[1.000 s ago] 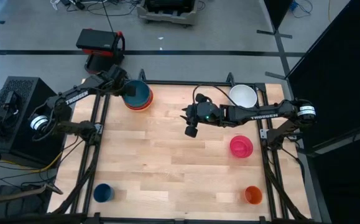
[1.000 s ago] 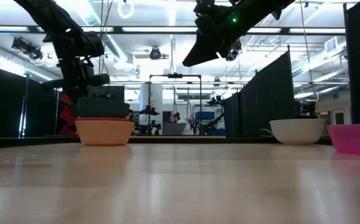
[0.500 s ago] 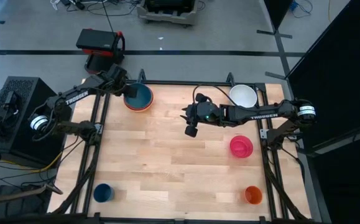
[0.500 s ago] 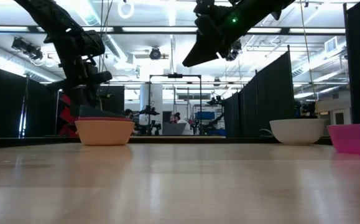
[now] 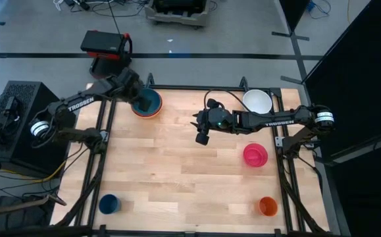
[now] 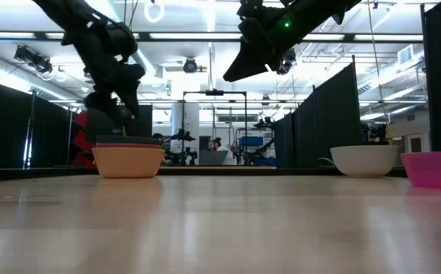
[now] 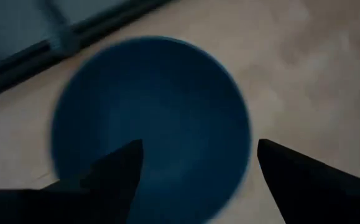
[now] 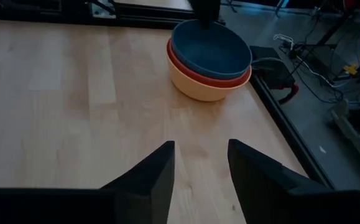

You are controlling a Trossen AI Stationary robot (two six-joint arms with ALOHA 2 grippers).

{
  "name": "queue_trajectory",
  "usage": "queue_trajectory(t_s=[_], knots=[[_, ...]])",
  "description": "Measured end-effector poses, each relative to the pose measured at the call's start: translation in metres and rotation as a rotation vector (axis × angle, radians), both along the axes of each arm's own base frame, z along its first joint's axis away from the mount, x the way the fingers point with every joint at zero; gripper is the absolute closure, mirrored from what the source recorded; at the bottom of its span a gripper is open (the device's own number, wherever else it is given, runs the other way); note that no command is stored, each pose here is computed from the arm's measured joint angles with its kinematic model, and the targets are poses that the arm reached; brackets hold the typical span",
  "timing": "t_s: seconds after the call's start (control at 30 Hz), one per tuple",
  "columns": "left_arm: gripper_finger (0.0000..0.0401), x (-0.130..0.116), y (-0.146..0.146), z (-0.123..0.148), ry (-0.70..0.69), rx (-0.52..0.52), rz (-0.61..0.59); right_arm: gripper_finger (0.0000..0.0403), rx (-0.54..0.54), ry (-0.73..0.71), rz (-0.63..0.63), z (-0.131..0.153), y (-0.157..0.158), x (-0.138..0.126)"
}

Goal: Nest bowls inside each other
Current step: Move the stacked bowls to the center of the table

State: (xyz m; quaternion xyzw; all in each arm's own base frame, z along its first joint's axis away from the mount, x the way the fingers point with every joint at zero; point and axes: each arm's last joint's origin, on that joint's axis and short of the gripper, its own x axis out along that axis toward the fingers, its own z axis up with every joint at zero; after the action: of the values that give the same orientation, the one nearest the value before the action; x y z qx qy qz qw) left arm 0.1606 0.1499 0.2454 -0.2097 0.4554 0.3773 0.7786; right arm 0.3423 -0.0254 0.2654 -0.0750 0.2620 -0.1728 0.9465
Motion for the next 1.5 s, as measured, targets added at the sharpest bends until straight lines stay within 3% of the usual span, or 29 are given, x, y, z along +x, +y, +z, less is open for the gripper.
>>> queue_trajectory(t_s=[0.3,0.7,1.27,1.37,1.5], knots=[[0.0105,0.022,-0.033,0.005,0.144,0.086,-0.364,0.0258,0.000,-0.011,-0.001,0.001,0.000,0.000],[0.0089,0.048,-0.038,-0.025,0.266,0.020,-0.456,0.0238,0.018,-0.022,-0.012,0.001,0.000,0.001],[0.0276,0.067,-0.015,-0.061,0.353,0.027,-0.405,0.0264,0.020,-0.003,-0.009,-0.001,0.001,0.000],[0.0373,0.067,-0.013,-0.064,0.334,-0.015,-0.438,0.0269,0.019,-0.003,-0.009,-0.001,0.001,0.000],[0.0392,0.067,-0.013,-0.062,0.328,-0.002,-0.442,0.0272,0.019,-0.001,-0.009,-0.001,0.001,0.000]])
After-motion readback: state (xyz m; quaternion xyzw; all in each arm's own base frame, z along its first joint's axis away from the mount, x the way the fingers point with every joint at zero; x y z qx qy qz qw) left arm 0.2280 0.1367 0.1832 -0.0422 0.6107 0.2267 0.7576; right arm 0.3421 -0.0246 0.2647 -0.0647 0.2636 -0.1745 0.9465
